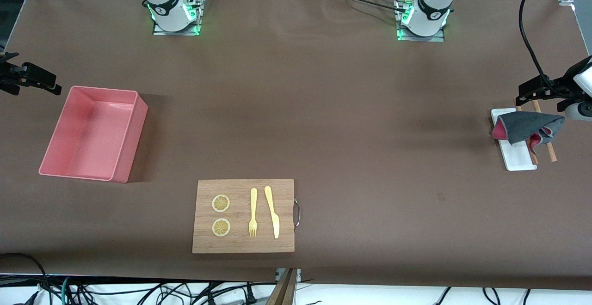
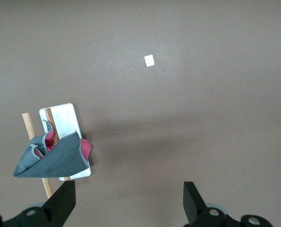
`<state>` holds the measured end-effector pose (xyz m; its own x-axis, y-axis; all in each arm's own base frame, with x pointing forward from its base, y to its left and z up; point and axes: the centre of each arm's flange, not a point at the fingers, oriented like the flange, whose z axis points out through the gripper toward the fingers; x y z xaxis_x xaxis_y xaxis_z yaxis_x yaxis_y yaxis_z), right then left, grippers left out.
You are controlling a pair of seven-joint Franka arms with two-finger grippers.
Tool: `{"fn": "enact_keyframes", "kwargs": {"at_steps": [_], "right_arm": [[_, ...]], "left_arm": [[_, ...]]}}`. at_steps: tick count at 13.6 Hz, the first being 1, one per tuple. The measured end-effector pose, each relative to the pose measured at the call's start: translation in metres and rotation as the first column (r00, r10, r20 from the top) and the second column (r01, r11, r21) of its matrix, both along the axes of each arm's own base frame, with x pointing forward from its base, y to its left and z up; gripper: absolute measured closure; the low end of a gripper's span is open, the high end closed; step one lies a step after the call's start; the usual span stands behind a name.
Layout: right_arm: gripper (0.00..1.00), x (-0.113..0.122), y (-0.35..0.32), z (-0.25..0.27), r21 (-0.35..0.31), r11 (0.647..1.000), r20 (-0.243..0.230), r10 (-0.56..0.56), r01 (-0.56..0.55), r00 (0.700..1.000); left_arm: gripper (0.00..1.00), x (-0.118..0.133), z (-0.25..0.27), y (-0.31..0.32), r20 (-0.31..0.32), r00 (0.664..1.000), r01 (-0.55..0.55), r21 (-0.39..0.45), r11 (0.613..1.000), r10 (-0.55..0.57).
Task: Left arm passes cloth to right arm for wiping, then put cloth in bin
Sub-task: 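Grasp the grey-pink cloth on the white stand with the left gripper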
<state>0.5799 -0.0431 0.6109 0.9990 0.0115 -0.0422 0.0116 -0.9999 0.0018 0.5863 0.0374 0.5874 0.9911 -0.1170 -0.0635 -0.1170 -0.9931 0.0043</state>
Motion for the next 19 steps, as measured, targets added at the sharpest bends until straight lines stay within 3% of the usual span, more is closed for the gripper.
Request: {"fn": "enact_keyframes", "kwargs": {"at_steps": [19], "right_arm": [[0.00,0.0014,-0.0016,0.0065,-0.004,1.000,0.022,-0.002,0.003,1.000]], "left_arm": [[0.00,0.0006,0.0001,-0.0001,0.003,1.000,0.000,0.000,1.000,0.000]]}}
